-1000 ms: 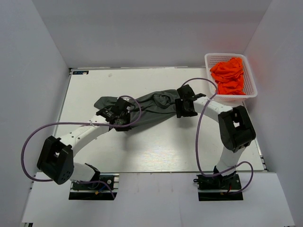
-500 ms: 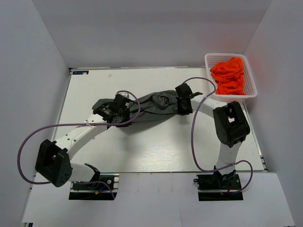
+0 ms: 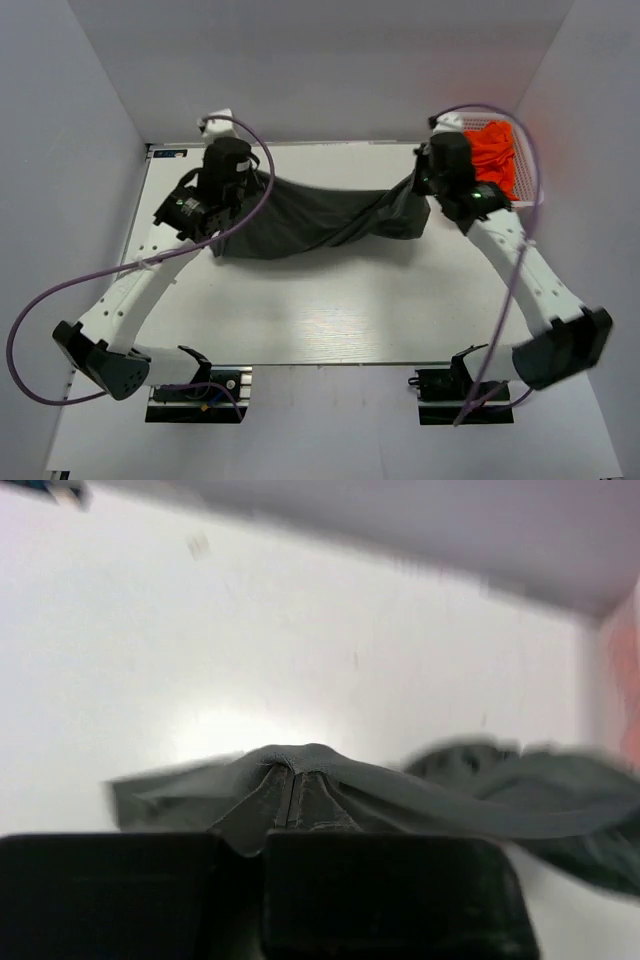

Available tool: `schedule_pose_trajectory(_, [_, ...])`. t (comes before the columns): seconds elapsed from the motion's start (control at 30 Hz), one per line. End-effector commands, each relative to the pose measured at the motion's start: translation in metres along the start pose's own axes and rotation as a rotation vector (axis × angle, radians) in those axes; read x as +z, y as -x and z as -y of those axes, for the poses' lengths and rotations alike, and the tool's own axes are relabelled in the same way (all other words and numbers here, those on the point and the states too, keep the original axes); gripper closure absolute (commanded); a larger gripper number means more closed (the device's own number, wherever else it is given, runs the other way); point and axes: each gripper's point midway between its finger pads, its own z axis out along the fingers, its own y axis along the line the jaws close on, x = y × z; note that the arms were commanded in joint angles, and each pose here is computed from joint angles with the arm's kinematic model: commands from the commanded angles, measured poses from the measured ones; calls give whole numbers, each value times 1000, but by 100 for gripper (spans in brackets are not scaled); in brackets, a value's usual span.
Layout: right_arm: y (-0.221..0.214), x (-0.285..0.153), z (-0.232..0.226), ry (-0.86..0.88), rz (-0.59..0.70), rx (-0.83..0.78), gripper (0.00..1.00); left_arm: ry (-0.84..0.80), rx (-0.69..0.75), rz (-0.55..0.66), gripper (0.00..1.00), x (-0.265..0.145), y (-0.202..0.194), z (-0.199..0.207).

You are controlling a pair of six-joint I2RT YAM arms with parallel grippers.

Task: Fold and stack the t-shirts
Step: Flatten the tshirt out

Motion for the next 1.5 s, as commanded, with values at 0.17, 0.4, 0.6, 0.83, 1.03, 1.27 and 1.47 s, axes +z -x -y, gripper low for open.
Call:
schedule_pose_trajectory(0.17, [138, -120, 62, -207, 437, -6, 100, 282, -82, 353, 100, -72, 123, -58])
schedule_pose_trajectory(0.4, [187, -228, 96, -306, 702, 38, 100, 281, -165, 526, 100, -141, 168, -89])
schedule_pose_trajectory(0.6, [197, -298, 101, -256, 837, 36, 100, 147, -187, 575, 100, -181, 185, -88])
schedule_pose_trajectory(0.83, [180, -346, 80, -44, 924, 15, 100, -191, -192, 609, 100, -230, 180, -66])
schedule_pose_trajectory(1.03, [162, -326, 74, -9, 876, 20, 100, -366, -185, 571, 100, -239, 162, -44])
schedule_pose_trajectory(1.27, [109, -209, 50, 35, 627, 52, 100, -240, -158, 330, 100, -144, 91, -27])
schedule_pose_trajectory(1.47, [15, -81, 34, 29, 304, 108, 100, 42, -34, 68, 100, -31, -12, -41])
